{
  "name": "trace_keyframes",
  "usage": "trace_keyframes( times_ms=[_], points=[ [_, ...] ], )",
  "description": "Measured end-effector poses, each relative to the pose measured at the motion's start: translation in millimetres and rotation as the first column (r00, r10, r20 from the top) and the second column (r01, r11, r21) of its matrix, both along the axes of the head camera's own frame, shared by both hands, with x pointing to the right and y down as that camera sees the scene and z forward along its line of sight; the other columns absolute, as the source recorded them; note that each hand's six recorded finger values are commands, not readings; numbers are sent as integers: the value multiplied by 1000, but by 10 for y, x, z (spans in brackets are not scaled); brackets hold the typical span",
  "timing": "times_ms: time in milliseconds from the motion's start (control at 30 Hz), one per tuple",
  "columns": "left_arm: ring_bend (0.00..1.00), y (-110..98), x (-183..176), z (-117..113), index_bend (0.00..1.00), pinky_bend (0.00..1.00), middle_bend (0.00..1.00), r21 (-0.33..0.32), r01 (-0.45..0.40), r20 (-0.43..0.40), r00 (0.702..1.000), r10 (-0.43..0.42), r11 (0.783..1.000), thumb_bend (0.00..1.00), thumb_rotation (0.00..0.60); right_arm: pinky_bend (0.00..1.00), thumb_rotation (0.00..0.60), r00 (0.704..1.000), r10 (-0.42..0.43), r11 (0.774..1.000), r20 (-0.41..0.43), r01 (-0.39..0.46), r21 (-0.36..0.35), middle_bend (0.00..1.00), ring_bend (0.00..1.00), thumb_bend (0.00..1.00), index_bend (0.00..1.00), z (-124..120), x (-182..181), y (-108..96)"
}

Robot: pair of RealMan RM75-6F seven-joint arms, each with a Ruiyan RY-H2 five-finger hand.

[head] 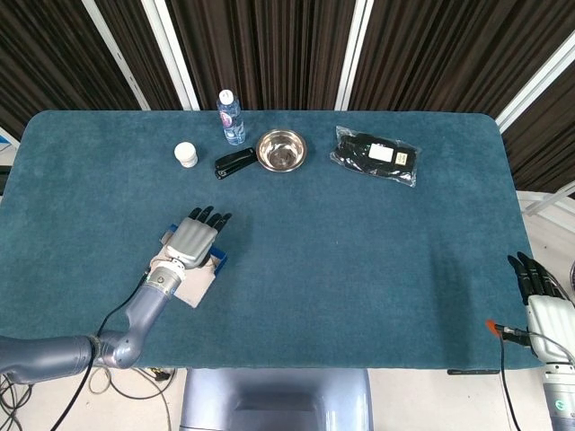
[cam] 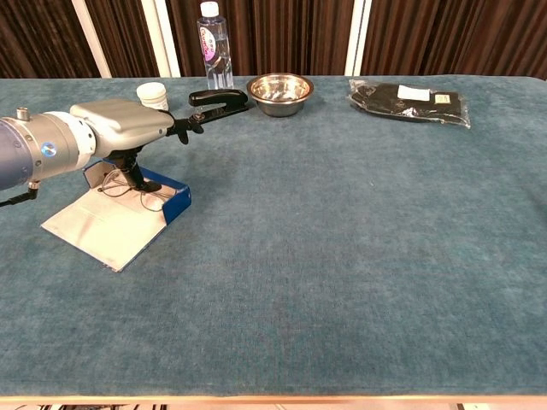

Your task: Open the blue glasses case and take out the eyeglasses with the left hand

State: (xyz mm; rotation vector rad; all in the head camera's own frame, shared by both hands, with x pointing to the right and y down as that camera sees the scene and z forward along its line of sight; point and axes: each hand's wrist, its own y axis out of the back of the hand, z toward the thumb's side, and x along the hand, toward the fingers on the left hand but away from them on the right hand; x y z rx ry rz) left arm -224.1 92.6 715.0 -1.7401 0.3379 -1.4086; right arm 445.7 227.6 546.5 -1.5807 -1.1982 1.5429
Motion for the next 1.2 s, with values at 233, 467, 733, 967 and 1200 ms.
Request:
trace_keyframes(
  times_ms=[233,467,733,967,1200],
  points=[
    [38,-79,-18,22,23,127,149,17,27,13,1000,-27,999,313,600,238,600,1000,0,1000,1,0,1,0,0,135,0,-1,-2,-3],
    [38,-151,-69,56,28,127,150,31,51,32,998,-52,998,313,600,238,600,1000,3,1000,5,-3,-1,0,0,136,0,-2,0,-5],
    [38,-223,-150,58,37,126,155,53,75,51,996,-78,996,313,600,237,600,1000,3,1000,4,-3,0,0,0,136,0,-4,-2,-9],
    [38,-276,-222,51,44,127,169,60,103,55,993,-106,993,313,600,238,600,1000,4,1000,3,-4,0,0,0,136,0,-5,0,-9],
    [40,-299,-235,-12,80,127,302,22,136,6,991,-136,990,245,600,238,600,1000,4,1000,4,-4,-1,0,0,136,0,-5,0,-6]
  ],
)
